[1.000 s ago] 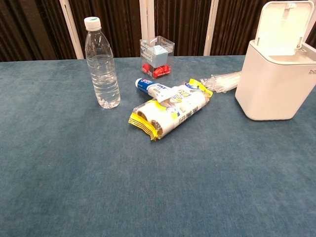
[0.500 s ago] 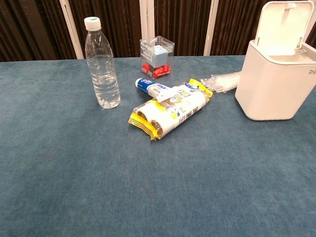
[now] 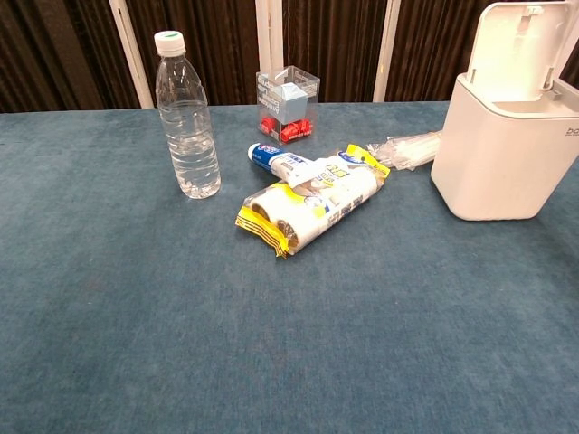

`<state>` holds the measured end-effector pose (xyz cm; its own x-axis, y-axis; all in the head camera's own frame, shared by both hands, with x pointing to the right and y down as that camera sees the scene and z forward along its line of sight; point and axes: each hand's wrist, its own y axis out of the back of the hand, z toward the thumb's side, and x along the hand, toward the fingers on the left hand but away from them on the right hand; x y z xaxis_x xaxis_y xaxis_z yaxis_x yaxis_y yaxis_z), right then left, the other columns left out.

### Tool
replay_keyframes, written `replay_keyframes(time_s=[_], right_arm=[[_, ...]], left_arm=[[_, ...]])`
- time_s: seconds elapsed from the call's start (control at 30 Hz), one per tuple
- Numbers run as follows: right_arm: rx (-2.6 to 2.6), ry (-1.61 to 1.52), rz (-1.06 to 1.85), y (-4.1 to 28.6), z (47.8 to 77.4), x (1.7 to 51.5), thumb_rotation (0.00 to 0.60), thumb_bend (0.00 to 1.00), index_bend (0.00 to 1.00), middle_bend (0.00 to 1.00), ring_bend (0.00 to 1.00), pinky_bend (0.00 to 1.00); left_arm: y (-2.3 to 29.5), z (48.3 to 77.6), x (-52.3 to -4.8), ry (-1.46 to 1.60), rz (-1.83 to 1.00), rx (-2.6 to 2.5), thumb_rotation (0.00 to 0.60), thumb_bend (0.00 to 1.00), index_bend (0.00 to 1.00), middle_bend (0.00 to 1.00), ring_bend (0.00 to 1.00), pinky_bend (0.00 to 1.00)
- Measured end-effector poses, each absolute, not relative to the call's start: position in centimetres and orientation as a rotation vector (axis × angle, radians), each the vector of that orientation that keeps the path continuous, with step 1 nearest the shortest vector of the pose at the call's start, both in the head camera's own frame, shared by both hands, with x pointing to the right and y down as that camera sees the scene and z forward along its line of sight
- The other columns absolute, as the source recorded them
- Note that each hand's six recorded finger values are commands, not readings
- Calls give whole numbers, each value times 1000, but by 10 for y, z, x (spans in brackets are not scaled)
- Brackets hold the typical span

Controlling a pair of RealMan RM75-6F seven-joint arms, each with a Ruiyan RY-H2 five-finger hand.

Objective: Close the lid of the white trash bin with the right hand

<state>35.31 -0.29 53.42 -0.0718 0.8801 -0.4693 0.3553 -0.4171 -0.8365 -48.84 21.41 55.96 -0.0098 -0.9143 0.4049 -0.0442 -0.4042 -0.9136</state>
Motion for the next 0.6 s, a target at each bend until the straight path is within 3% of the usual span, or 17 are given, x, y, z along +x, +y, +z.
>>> replay_keyframes(time_s=[0.13, 0.4, 0.6], right_arm=[[-1802, -1347, 1538, -18, 541, 340, 600, 715, 37, 826, 935, 821], [-1859, -1362, 1602, -38, 557, 318, 600, 718, 321, 827, 935, 821], [-1845, -1347, 1679, -38, 572, 316, 600, 719, 381, 827, 935, 821]], left_arm=[[213, 558, -489, 1018, -1499, -1515, 600, 0, 0, 0, 0, 0], [213, 558, -490, 1019, -1497, -1503, 600, 0, 0, 0, 0, 0], [214, 558, -491, 1020, -1497, -1506, 600, 0, 0, 0, 0, 0]])
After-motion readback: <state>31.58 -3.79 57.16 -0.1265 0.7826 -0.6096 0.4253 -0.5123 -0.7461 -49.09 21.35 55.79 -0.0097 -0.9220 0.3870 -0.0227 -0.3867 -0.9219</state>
